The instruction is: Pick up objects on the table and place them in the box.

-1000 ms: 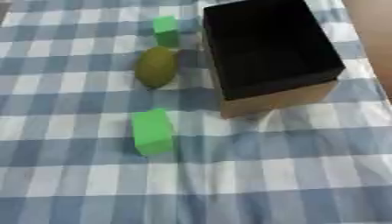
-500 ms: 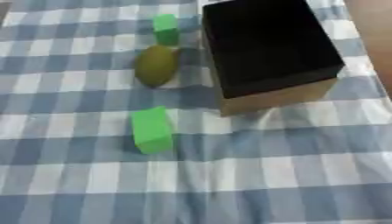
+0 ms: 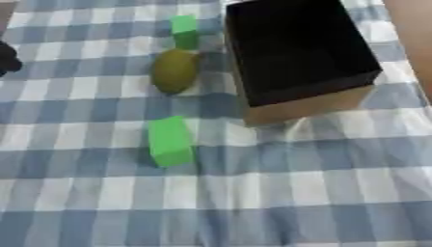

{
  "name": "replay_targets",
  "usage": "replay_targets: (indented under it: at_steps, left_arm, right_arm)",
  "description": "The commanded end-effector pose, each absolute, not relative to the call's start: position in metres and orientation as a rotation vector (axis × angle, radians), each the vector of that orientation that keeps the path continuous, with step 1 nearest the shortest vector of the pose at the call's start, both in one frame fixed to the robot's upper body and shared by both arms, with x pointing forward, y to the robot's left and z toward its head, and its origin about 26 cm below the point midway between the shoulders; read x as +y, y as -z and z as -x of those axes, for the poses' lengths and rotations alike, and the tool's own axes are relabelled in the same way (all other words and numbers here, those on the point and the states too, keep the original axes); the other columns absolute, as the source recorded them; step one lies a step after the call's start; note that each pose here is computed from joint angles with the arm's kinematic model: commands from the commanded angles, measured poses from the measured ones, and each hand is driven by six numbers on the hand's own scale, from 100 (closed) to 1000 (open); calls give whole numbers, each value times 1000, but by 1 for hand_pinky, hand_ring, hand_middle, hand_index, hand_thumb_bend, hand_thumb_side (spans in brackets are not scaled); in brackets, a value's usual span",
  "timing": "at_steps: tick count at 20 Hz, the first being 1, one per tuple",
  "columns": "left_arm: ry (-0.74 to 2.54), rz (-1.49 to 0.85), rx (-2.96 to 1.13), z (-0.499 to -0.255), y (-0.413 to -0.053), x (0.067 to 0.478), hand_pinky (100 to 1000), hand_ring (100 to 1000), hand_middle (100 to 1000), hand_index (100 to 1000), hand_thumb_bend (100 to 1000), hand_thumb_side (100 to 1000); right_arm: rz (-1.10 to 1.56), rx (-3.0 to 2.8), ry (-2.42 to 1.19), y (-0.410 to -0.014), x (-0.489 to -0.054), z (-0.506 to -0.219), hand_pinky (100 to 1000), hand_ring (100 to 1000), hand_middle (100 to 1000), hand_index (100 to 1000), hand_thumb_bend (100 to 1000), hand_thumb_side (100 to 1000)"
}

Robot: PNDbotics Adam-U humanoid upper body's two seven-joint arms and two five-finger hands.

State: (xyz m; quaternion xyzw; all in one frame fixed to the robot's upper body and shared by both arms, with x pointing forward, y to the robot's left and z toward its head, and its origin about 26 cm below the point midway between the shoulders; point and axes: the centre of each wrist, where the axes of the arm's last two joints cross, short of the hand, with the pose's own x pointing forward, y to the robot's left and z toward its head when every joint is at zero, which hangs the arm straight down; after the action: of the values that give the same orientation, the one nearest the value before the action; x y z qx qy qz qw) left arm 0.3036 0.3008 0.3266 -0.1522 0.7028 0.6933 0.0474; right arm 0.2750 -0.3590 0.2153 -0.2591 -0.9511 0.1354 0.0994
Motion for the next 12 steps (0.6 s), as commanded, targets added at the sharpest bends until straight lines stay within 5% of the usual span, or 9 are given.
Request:
replay_targets:
  at_steps: [1, 12]
  left_arm:
    - [-2102, 432, 2022, -296, -339, 283, 872, 830, 794, 941, 215, 571]
    - [-2071, 274, 1873, -324, -345, 216, 891, 856, 830, 935, 231, 547]
  right_arm:
    - [761, -2828, -460, -225, -359, -274, 908, 942, 493, 894, 100, 470]
    - [736, -2825, -473, -225, -359, -274, 908, 942, 493, 894, 100, 470]
